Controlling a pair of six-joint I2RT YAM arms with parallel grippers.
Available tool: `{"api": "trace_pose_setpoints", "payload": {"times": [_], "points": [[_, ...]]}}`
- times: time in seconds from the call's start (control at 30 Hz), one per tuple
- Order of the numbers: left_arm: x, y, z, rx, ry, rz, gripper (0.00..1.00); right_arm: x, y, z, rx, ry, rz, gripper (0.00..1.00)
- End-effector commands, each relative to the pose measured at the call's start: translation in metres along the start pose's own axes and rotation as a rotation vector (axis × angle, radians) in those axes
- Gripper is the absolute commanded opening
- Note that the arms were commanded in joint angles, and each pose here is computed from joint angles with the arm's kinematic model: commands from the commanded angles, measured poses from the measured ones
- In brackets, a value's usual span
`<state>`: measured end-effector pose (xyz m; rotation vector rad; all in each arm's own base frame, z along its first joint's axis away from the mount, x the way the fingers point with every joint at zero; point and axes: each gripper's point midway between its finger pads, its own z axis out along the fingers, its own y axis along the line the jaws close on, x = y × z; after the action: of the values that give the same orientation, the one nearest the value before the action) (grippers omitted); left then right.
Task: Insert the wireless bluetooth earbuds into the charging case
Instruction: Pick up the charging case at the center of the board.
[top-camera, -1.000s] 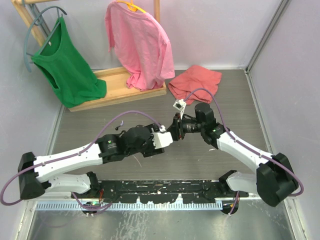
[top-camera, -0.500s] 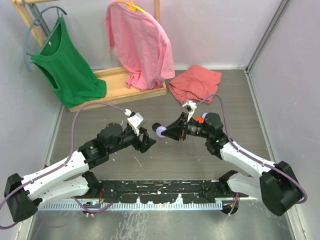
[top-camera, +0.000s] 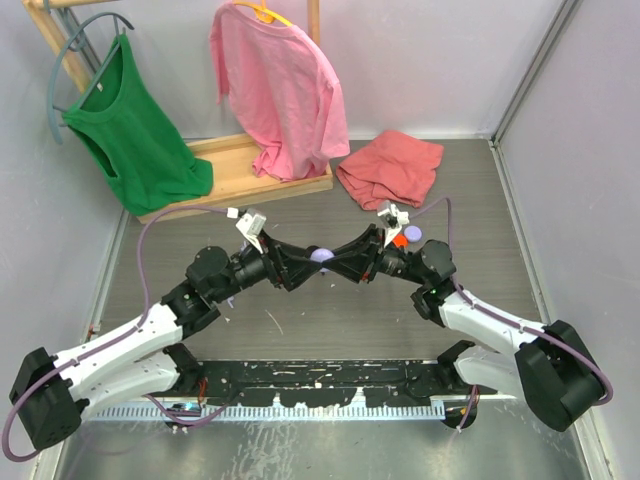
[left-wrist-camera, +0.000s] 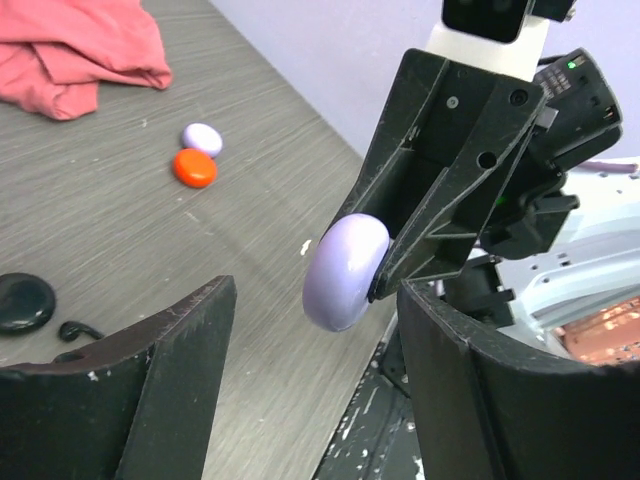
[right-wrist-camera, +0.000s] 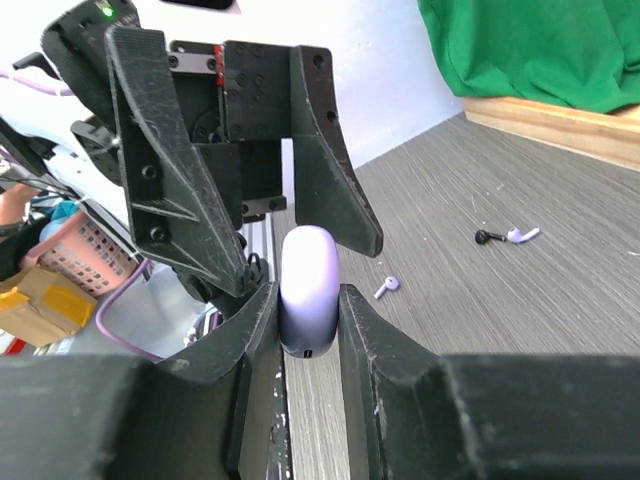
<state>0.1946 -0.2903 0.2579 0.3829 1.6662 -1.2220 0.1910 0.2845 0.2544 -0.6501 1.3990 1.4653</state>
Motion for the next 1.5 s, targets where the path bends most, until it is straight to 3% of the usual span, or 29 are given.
{"api": "trace_pose_setpoints", "payload": {"times": [0.0, 0.63, 0.8, 1.03, 1.13, 1.27, 1.47], "points": [[-0.035, -0.030, 0.002, 0.141, -0.146, -0.058, 0.65, -0.031, 0.022, 0.003, -0.076, -0.124, -0.066, 0.13], [-0.044, -0.056, -0.007, 0.304, -0.194, -0.074, 0.30, -0.035, 0.044, -0.001, -0.179, -0.151, -0.064, 0.15], [-0.043, -0.060, -0.009, 0.319, -0.178, -0.043, 0.17, -0.033, 0.045, 0.000, -0.194, -0.139, -0.059, 0.19], [-0.037, -0.064, -0.015, 0.298, -0.078, 0.049, 0.07, -0.019, 0.040, 0.004, -0.191, -0.036, -0.066, 0.38], [-0.035, -0.062, -0.024, 0.262, -0.034, 0.106, 0.05, -0.011, 0.036, 0.005, -0.183, 0.032, -0.093, 0.51], [-0.034, -0.059, -0.038, 0.212, 0.020, 0.168, 0.04, -0.005, 0.038, 0.002, -0.201, 0.084, -0.173, 0.62], [-0.031, -0.063, -0.053, 0.199, 0.126, 0.249, 0.04, -0.007, 0.047, -0.003, -0.257, 0.087, -0.333, 0.66]]}}
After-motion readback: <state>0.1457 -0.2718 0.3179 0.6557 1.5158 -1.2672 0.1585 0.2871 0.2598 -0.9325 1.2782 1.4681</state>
